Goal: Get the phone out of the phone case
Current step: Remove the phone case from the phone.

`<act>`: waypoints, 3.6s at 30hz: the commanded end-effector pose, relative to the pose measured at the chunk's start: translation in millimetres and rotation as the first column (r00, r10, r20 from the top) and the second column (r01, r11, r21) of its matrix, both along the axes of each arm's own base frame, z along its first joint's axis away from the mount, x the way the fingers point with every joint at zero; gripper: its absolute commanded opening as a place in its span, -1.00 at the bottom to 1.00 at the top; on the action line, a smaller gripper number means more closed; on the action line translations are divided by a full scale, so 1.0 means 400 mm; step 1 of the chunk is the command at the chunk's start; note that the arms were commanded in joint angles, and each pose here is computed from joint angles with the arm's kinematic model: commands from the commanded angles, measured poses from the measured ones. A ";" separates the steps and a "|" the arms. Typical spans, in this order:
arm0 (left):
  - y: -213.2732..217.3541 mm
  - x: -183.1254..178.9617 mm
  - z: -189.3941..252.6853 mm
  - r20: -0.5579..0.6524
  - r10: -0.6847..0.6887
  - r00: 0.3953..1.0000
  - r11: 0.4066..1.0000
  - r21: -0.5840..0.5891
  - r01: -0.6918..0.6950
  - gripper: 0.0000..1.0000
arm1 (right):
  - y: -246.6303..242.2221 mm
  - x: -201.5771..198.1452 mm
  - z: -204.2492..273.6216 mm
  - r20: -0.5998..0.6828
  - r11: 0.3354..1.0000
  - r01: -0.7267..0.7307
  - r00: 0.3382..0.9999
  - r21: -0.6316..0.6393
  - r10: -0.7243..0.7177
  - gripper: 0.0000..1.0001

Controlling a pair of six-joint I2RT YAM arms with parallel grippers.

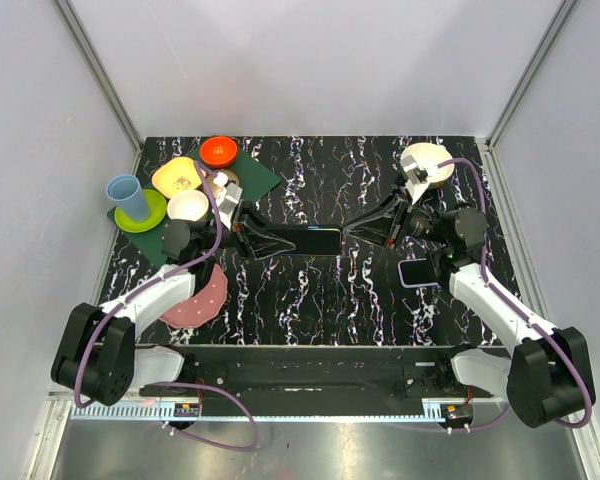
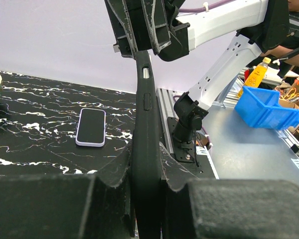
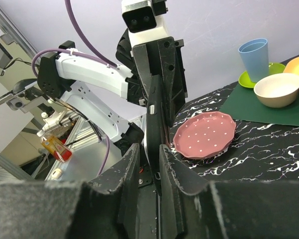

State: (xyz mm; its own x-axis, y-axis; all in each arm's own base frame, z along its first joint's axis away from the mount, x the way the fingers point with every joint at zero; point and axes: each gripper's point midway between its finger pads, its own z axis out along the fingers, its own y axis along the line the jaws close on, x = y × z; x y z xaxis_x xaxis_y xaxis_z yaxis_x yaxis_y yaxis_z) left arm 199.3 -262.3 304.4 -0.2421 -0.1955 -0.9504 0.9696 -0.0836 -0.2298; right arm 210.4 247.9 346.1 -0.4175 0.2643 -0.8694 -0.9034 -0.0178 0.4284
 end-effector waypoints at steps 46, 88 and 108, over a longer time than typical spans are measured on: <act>0.005 -0.001 0.073 0.132 0.025 0.991 0.997 -0.081 -0.014 -1.00 | 0.024 0.101 -0.025 -0.005 0.984 0.173 0.985 -0.048 -0.173 -0.76; 0.016 -0.064 0.096 0.233 -0.020 0.972 0.994 -0.101 0.044 -1.00 | 0.078 0.169 -0.147 -0.058 0.952 0.221 0.970 -0.211 -0.237 -0.75; 0.018 -0.071 0.098 0.247 -0.022 0.969 0.994 -0.099 0.048 -1.00 | 0.102 0.146 -0.172 -0.077 0.959 0.149 0.982 -0.241 -0.172 -0.67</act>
